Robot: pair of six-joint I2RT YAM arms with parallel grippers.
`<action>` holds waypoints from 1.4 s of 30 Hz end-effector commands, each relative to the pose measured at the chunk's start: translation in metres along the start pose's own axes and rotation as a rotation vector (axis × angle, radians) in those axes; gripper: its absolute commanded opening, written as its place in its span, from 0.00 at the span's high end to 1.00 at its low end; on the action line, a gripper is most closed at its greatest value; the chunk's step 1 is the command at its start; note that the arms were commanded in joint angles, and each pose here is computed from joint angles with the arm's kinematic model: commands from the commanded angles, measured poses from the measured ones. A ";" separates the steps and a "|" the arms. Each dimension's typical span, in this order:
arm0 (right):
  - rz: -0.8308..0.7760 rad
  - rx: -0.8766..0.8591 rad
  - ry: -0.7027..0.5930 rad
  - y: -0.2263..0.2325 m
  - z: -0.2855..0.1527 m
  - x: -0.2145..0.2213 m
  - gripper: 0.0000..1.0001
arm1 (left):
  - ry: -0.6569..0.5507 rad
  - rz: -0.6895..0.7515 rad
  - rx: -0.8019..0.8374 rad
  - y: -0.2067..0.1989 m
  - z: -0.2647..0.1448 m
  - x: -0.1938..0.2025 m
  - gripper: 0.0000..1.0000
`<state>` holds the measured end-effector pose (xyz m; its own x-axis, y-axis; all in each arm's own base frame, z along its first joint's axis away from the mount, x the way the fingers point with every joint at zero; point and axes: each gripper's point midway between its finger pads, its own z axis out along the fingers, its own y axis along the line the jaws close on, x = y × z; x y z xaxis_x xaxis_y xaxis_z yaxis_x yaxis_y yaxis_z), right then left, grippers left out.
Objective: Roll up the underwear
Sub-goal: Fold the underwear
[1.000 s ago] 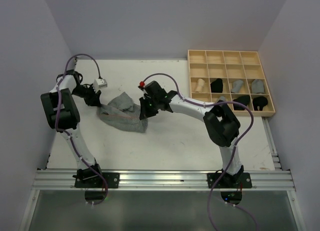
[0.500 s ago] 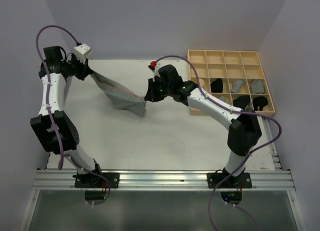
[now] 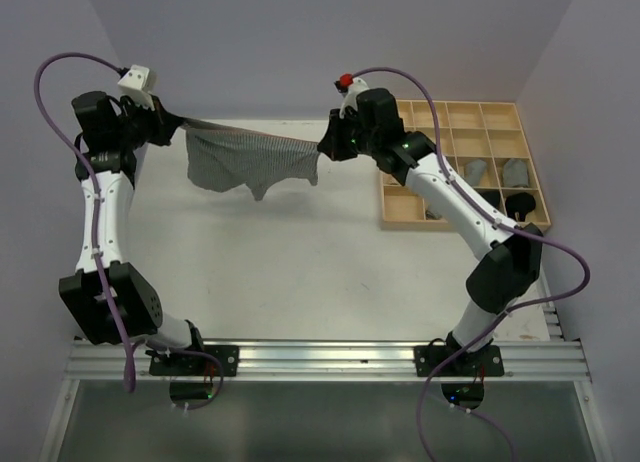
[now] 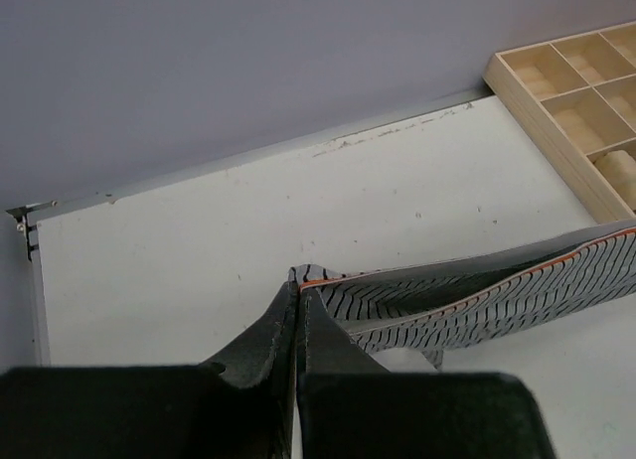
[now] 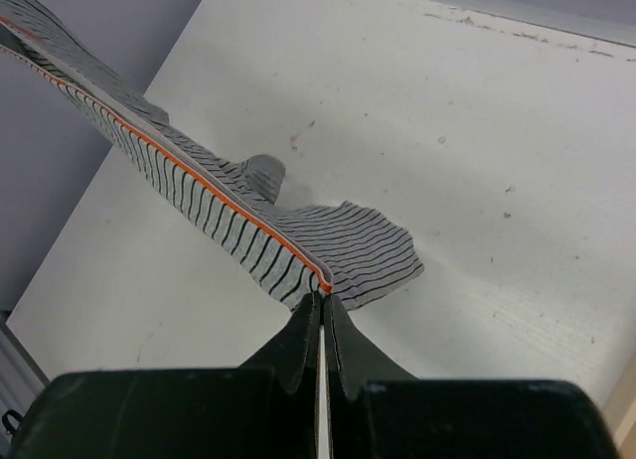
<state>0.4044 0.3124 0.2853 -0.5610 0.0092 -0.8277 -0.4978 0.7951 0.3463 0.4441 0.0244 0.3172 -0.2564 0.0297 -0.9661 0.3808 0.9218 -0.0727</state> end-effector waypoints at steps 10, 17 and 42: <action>0.010 0.073 -0.065 -0.071 0.048 -0.077 1.00 | -0.165 -0.051 -0.005 0.029 0.071 -0.035 1.00; -0.033 -0.034 -0.072 -0.044 0.026 -0.085 1.00 | -0.136 0.116 0.107 -0.005 0.044 -0.026 1.00; 0.157 -0.002 0.391 -0.023 0.006 0.176 0.88 | 0.309 0.282 0.396 -0.063 -0.016 0.160 0.45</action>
<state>0.3164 0.2972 0.1545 -0.8009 -0.1471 -0.5804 -0.4789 0.7392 0.4735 0.3262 0.0010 0.1659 -0.3690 0.3912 -0.8431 0.7265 0.6872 0.0009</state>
